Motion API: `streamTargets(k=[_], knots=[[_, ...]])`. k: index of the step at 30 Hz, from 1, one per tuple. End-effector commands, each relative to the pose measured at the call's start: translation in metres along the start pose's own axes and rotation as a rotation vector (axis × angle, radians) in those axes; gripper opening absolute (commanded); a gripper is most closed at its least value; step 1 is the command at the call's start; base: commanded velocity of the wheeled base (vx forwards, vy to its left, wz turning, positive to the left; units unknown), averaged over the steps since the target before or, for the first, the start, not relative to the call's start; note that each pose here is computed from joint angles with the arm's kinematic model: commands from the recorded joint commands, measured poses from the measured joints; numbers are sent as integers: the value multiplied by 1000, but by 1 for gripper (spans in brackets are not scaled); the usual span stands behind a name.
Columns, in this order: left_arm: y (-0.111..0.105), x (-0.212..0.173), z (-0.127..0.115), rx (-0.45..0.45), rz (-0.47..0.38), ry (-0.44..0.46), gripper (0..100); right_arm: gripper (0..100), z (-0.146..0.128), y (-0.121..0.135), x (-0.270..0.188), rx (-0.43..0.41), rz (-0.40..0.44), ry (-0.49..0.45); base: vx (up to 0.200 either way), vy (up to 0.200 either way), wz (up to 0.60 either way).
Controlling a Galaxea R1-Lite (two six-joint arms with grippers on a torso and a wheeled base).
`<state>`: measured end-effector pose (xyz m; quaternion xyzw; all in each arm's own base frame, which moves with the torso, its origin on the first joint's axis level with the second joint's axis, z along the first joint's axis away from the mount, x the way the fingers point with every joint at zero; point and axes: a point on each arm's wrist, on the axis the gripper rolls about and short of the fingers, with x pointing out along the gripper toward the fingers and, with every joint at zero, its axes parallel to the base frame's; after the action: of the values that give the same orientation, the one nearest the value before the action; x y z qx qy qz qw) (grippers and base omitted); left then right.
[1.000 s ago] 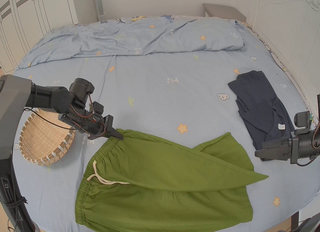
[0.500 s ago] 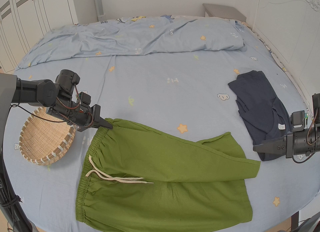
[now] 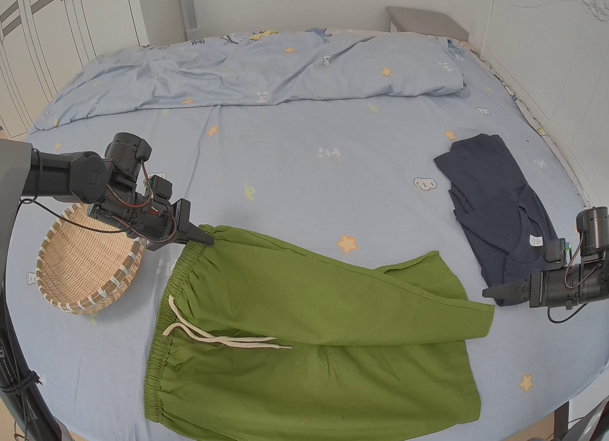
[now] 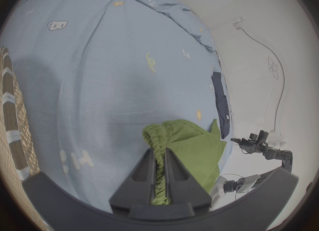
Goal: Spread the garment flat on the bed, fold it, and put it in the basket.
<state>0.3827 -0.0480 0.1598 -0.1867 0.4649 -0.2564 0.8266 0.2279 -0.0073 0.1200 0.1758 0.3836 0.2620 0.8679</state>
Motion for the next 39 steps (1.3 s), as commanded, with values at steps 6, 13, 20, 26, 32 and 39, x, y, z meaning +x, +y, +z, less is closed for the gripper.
streamTargets(k=[6,13,20,26,32,39], knots=[[5,5,0,-8,12,8,0,100,-19,-24,23,100,-13,106,0,0,0],[5,5,0,-8,13,8,0,100,-27,-28,37,91,1,123,0,0,0],[6,6,0,-8,14,9,0,100,-31,-33,47,71,13,105,0,0,0],[6,6,0,-9,14,10,0,0,-29,-35,45,66,9,82,0,0,0],[6,6,-1,-9,14,13,0,0,-27,-35,44,62,7,72,0,0,0],[6,6,-1,-5,14,14,0,0,-22,-21,32,12,19,28,0,0,0]])
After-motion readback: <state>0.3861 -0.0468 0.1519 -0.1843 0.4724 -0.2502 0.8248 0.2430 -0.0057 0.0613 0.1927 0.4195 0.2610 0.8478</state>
